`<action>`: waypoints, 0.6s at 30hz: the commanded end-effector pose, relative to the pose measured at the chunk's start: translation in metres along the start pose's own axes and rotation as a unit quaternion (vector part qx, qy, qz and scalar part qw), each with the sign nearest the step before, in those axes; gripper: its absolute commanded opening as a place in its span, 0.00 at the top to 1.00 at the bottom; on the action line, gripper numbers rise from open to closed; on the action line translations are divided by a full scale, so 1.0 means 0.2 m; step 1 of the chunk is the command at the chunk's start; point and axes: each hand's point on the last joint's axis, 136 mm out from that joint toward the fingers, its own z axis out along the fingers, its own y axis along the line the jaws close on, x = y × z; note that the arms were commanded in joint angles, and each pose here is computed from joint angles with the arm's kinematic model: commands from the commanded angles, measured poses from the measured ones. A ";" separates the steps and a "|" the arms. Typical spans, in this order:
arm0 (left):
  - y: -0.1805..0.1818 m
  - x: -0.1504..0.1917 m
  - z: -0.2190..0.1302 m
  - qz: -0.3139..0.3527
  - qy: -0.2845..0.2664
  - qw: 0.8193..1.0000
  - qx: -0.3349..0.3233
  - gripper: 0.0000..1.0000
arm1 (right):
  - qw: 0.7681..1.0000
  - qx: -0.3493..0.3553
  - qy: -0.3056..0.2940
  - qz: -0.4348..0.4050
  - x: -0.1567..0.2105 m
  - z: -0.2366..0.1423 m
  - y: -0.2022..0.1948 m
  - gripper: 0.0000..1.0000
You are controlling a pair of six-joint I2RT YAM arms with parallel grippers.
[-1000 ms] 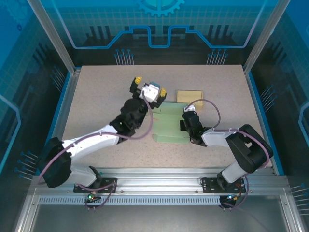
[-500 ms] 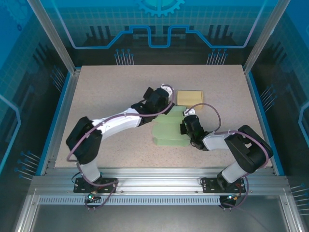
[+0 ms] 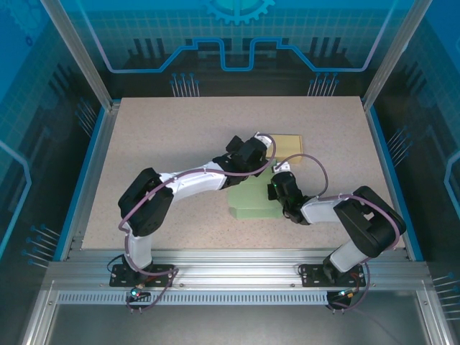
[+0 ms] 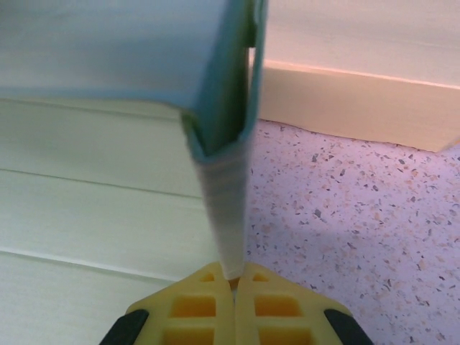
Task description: Fold the paper box
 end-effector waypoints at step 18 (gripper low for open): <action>-0.03 0.14 0.03 0.012 0.023 1.000 -0.006 0.01 | 0.997 0.052 -0.055 0.025 -0.11 0.03 -0.04 1.00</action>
